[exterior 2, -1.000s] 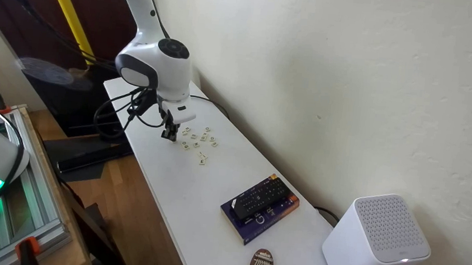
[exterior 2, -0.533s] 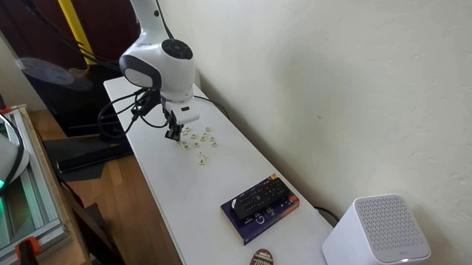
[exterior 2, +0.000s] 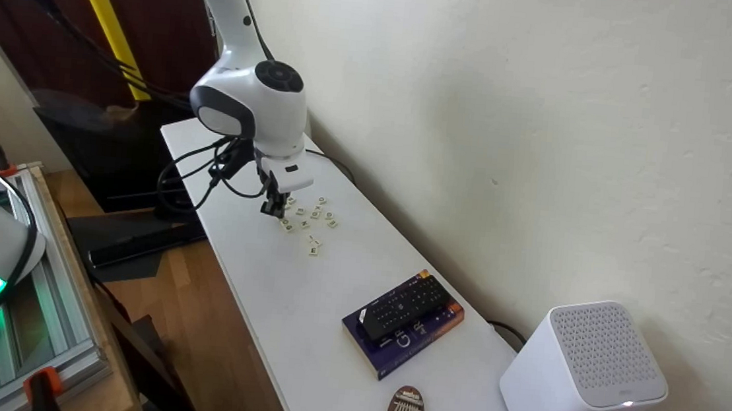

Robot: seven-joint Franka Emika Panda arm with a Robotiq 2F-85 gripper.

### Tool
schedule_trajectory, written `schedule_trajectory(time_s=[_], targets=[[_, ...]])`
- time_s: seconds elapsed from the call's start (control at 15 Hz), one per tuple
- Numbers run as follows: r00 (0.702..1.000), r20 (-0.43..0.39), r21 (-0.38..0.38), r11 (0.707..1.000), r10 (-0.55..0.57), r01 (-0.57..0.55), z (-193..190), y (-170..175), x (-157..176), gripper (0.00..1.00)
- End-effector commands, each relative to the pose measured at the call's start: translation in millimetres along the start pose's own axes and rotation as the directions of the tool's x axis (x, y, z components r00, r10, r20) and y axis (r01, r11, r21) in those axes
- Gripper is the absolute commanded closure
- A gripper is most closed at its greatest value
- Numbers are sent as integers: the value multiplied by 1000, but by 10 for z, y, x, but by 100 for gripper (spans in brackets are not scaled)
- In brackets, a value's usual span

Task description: Replace the letter L with H on the lined up letters on the ;eft to spell the word HOG

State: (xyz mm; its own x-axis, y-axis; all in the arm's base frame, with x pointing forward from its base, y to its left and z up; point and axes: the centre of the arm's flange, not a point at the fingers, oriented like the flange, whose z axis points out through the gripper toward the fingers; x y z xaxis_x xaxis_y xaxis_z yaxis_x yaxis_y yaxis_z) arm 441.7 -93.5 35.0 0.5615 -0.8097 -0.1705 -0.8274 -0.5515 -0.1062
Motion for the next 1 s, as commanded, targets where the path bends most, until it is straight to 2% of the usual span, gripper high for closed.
schedule_trajectory(time_s=[0.0, 0.93], targets=[[999, 0, 5, 999, 32, -32, 136, -23, 52, 100], [998, -6, 0, 998, 61, -61, 134, 14, 67, 100]])
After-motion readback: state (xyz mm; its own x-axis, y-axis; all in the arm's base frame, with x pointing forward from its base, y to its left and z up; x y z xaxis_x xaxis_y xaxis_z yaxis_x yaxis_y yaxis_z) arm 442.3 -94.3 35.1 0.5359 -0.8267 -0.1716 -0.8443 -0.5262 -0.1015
